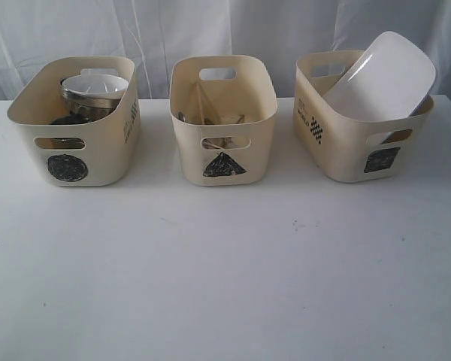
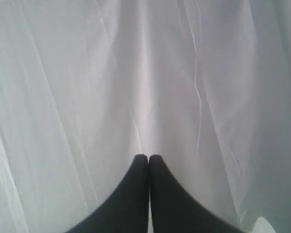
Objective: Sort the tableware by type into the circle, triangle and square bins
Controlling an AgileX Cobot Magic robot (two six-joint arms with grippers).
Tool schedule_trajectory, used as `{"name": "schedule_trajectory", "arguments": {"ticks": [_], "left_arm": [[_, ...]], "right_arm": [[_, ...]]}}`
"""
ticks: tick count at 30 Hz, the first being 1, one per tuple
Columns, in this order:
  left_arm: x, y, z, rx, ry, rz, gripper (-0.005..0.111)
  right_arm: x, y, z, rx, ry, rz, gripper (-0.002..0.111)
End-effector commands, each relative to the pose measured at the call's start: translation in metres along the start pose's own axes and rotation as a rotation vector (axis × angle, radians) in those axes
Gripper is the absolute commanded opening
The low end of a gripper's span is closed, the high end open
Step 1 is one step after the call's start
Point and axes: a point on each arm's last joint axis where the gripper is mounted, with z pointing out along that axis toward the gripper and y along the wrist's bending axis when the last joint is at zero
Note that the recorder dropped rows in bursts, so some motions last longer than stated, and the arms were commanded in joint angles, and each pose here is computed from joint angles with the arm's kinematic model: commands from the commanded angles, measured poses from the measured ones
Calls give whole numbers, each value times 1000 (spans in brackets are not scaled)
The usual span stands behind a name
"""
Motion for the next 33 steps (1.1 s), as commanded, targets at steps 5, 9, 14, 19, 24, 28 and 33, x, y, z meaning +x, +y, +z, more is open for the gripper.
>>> {"name": "schedule_trajectory", "arguments": {"ticks": [5,9,14,19,24,28,33], "left_arm": [[5,-1,1,14,40,-14,0],[5,-1,1,14,40,-14,0],[5,-1,1,14,40,-14,0],[5,-1,1,14,40,-14,0],[5,-1,1,14,40,-14,0],[5,-1,1,14,40,-14,0],[5,-1,1,14,40,-14,0]], "right_arm": [[7,27,-78,-224,-127,-43,0],[0,33,-101,-248,-207,-64,0],[-6,37,-122,-264,-280,-82,0],[-6,40,-136,-280,-323,-101,0],[41,12,-124,-52,-170,-254,0],[99,-17,-113,113,65,-229,0],[152,-35,-113,195,214,-79,0]]}}
